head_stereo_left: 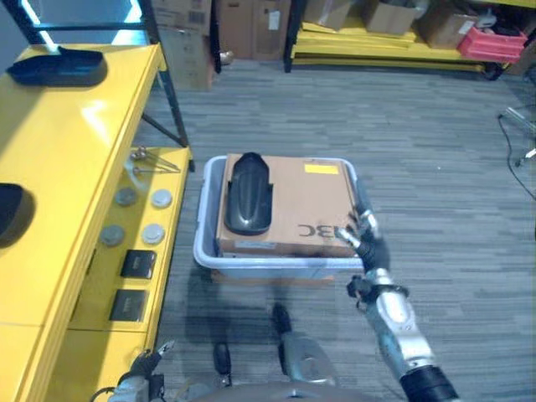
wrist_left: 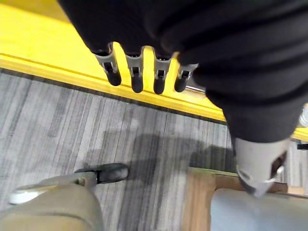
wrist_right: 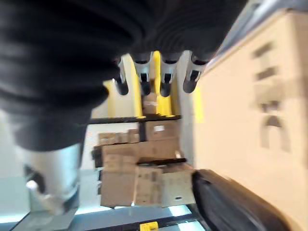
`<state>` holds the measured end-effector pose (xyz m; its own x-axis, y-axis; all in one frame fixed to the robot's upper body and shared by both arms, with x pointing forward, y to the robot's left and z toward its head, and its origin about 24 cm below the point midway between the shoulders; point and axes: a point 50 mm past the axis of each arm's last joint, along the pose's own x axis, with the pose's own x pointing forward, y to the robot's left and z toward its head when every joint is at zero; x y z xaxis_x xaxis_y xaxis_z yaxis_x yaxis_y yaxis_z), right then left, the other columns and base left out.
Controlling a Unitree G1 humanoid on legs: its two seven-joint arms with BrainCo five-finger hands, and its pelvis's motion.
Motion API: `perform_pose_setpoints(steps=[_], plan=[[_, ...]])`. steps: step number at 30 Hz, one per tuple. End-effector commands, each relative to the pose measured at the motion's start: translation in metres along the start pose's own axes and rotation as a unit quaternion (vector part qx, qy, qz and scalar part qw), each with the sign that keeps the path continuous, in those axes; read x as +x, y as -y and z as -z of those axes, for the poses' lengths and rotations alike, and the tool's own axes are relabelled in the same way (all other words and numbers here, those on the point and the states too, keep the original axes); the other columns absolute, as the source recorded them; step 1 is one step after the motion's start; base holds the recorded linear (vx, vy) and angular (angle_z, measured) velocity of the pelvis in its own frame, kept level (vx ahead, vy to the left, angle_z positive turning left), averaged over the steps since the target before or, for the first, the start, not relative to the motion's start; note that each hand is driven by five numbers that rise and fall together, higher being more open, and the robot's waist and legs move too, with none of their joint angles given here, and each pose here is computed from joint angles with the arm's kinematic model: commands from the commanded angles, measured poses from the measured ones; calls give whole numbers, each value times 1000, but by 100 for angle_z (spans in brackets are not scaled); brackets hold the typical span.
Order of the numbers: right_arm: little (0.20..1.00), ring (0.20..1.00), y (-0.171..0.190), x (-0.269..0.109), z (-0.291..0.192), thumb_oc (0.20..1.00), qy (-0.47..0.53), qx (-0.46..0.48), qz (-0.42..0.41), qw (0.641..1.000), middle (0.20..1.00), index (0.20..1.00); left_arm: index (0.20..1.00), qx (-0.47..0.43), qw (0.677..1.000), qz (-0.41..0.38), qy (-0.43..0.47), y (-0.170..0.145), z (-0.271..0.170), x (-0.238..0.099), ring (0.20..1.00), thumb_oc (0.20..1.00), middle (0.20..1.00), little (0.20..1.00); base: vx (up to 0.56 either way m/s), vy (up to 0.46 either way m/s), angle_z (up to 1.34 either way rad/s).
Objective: Move parts from the plastic box to the shelf.
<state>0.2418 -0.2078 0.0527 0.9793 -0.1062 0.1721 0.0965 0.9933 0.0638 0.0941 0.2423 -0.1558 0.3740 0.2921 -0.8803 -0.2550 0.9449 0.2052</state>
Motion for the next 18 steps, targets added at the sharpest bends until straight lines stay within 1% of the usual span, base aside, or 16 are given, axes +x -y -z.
perform_pose_setpoints(steps=[1,6,10,13,14,18], plan=[[1000,1000,17,21,-16,1000,35,-67,34,997,1000,1000,1000,-1,1000,17,11,10,-10,1,1000,1000,1000,1000,160,-151,7],[1000,1000,24,51,-20,1000,-4,-135,55,989,1000,1000,1000,72,996,54,6,27,4,-2,1000,1000,1000,1000,120,-117,0],[1000,1000,24,84,-23,1000,-33,-179,65,981,1000,1000,1000,90,992,71,45,35,-10,-2,1000,1000,1000,1000,-7,-59,17],[1000,1000,24,100,-33,1000,-28,-201,78,976,1000,1000,1000,93,991,76,62,38,-20,-2,1000,1000,1000,1000,-56,-20,20],[1000,1000,24,113,-42,1000,-21,-219,94,971,1000,1000,1000,98,990,77,72,37,-28,-1,1000,1000,1000,1000,-92,-22,14],[1000,1000,26,131,-62,1000,3,-252,115,961,1000,1000,1000,108,987,84,84,39,-39,0,1000,1000,1000,1000,-112,19,25]])
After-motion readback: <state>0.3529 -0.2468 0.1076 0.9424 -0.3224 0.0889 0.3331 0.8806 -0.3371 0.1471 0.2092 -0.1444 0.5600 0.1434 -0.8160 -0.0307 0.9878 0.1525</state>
